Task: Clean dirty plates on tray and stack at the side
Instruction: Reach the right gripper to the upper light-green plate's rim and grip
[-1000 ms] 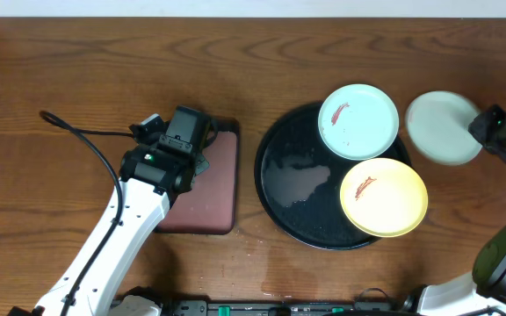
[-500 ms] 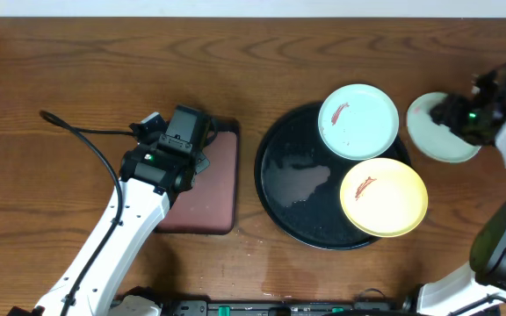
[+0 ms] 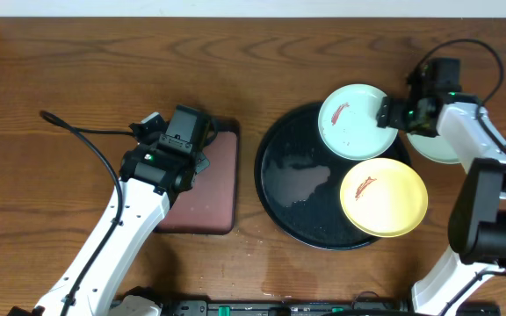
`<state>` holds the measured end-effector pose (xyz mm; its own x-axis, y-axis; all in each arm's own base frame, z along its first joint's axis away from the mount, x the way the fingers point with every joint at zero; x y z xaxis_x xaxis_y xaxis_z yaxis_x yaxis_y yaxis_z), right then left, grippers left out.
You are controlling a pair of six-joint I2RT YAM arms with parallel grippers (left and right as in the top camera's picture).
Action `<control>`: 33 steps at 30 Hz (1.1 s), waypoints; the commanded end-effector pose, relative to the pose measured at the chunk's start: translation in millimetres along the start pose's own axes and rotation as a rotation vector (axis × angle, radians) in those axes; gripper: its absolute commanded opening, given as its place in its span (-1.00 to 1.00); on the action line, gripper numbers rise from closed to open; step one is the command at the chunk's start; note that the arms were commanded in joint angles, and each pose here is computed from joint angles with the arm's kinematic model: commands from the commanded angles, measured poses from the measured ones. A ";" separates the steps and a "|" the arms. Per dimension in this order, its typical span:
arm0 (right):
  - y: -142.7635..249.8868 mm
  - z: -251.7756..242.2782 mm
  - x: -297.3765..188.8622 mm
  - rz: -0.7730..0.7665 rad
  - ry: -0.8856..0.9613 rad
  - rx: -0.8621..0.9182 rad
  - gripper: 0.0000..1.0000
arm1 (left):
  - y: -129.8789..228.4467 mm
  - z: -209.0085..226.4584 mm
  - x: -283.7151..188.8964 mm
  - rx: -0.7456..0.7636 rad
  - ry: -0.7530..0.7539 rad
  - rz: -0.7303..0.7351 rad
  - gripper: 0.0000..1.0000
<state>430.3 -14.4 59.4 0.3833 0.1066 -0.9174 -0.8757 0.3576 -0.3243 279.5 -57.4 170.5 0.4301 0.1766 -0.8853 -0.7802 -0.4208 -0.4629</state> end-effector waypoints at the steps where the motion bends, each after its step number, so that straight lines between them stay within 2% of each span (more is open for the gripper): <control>1: 6.0 11.2 12.1 0.020 0.012 -0.048 0.63 | 1.2 3.6 3.9 -0.001 -0.021 0.001 -0.85; 3: 9.4 15.1 15.5 0.031 0.011 -0.069 0.31 | 1.1 3.6 3.9 -0.001 -0.020 0.000 -0.85; 5: 11.2 18.3 16.4 0.033 0.012 -0.078 0.11 | 1.1 3.6 3.9 -0.001 -0.020 0.000 -0.85; 6: 11.6 20.2 16.3 0.033 0.011 -0.083 -0.08 | 1.2 3.6 3.9 -0.001 -0.021 0.001 -0.85; 9: 12.2 22.3 16.4 0.032 0.011 -0.087 -0.44 | 1.2 3.6 3.9 -0.001 -0.021 0.001 -0.85; 10: 12.5 22.8 16.4 0.033 0.011 -0.089 -0.50 | 1.1 3.6 3.9 -0.001 -0.020 0.000 -0.85; 11: 12.8 22.7 16.4 0.035 0.011 -0.089 -0.50 | 1.2 3.6 3.9 -0.001 -0.021 0.001 -0.85; 16: 9.9 15.7 14.0 0.017 0.064 -0.088 -0.22 | 2.1 4.1 4.6 0.001 -0.023 0.003 -0.85; 25: 12.0 -14.3 5.4 0.004 0.271 -0.021 -0.18 | 1.6 3.7 4.6 -0.001 -0.021 0.001 -0.85; 28: 8.4 -13.2 -6.8 -0.020 0.275 0.001 0.17 | 1.6 3.7 4.6 0.000 -0.021 0.001 -0.85; 33: -7.3 3.3 -43.7 -0.111 0.197 0.005 0.28 | 1.6 3.6 4.6 -0.001 -0.020 0.000 -0.85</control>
<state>416.6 -22.8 63.0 0.3166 -0.1150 -0.9416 -0.8730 0.3530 -0.3366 280.2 -57.6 170.8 0.4332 0.1754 -0.8840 -0.7785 -0.4214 -0.4651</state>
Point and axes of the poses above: each gripper's point midway between its finger pads, its own x axis out along the fingers, its own z axis along the line the jaws close on, y = z × x, the point moved 3 cm from there along -x, back along the fingers, and after that the axes turned 10 degrees about x, right-handed, at the moved point
